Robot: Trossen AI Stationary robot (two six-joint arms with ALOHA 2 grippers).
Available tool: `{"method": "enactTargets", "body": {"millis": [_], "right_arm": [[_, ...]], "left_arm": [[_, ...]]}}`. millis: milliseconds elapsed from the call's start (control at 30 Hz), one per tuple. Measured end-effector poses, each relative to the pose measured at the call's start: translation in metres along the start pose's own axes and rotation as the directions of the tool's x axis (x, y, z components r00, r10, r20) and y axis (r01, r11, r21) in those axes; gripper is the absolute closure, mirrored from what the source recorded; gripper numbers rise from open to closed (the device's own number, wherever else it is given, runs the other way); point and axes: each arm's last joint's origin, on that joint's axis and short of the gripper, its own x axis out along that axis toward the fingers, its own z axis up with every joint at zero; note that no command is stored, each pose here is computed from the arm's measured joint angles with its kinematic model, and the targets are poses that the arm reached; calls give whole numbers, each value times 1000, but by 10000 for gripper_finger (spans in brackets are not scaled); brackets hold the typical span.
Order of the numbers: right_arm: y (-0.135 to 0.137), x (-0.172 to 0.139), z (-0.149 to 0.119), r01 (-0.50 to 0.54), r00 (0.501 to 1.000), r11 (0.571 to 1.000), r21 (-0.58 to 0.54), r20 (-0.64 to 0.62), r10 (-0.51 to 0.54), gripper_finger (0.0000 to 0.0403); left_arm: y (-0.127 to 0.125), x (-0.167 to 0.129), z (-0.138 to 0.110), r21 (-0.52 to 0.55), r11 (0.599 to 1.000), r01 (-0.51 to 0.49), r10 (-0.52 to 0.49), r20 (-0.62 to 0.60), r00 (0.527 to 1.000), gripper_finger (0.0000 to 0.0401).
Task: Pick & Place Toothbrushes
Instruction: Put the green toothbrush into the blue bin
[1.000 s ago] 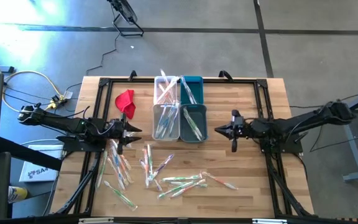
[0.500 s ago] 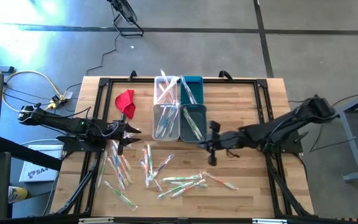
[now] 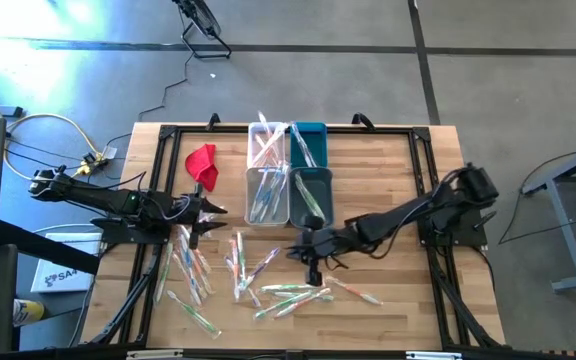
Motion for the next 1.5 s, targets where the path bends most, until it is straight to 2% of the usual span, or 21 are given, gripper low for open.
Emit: {"method": "enactTargets", "body": {"millis": [167,233,333,600,700,900,1000,1500], "right_arm": [[2,19,-11,3,996,998,57,-86,2,399],[6,24,-17,-36,992,998,57,-117,43,399],[13,28,-24,-92,984,995,44,-149,98,399],[29,34,-35,-124,979,992,-1,-161,122,398],[34,38,-37,-138,981,990,-13,-137,135,379],[37,49,-53,-117,978,993,-1,-172,115,296],[37,58,-61,-111,978,994,-4,-181,109,268],[32,70,-79,-54,972,998,-18,-229,48,256]], "left_arm": [[0,0,0,43,999,-2,2,4,1000,242],[0,0,0,44,999,-2,2,4,1000,242],[0,0,0,37,999,-2,2,3,1000,242],[0,0,0,-16,1000,-3,3,1,1000,242],[0,0,0,-41,999,-4,3,-4,1000,242],[0,0,0,-50,999,-4,4,-3,1000,242],[0,0,0,-61,998,-5,4,-4,1000,242],[0,0,0,-61,998,-5,5,-3,1000,242]]}}
